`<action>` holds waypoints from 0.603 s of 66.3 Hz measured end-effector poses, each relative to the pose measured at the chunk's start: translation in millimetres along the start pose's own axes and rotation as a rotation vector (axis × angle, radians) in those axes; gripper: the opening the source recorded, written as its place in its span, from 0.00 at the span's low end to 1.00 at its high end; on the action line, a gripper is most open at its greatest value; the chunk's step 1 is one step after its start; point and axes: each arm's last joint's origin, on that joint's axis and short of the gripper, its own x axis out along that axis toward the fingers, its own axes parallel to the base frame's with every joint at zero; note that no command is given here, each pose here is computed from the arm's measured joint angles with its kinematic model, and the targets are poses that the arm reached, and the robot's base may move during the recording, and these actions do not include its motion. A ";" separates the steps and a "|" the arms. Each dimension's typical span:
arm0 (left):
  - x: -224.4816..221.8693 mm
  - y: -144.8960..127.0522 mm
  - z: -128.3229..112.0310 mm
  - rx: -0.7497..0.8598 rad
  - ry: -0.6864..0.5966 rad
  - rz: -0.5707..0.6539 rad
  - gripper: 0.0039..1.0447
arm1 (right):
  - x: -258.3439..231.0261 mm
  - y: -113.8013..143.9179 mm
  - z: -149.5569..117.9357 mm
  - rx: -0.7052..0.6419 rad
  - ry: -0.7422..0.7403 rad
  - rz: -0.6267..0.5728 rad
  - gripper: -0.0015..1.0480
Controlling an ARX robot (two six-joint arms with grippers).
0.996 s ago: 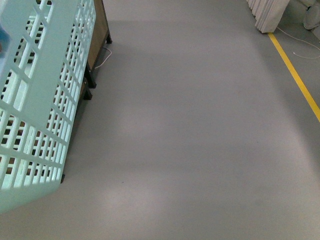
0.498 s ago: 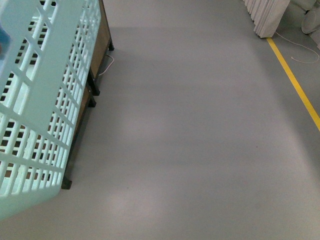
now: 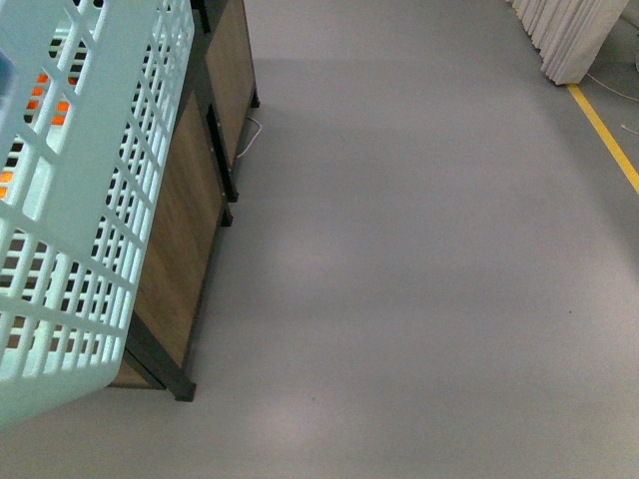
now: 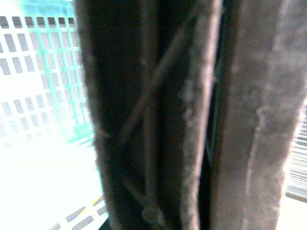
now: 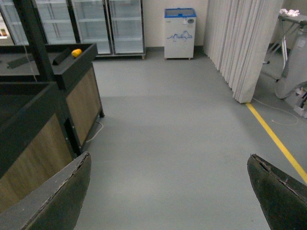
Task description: Pick lemon and mango into basket
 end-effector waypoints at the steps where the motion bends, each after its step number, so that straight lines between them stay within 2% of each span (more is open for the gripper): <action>1: 0.0 0.0 0.0 0.000 0.000 0.000 0.14 | 0.0 0.0 0.1 0.000 -0.001 -0.001 0.92; 40: 0.0 -0.1 0.0 0.000 0.000 0.000 0.14 | -0.1 0.0 0.1 0.000 -0.002 0.002 0.92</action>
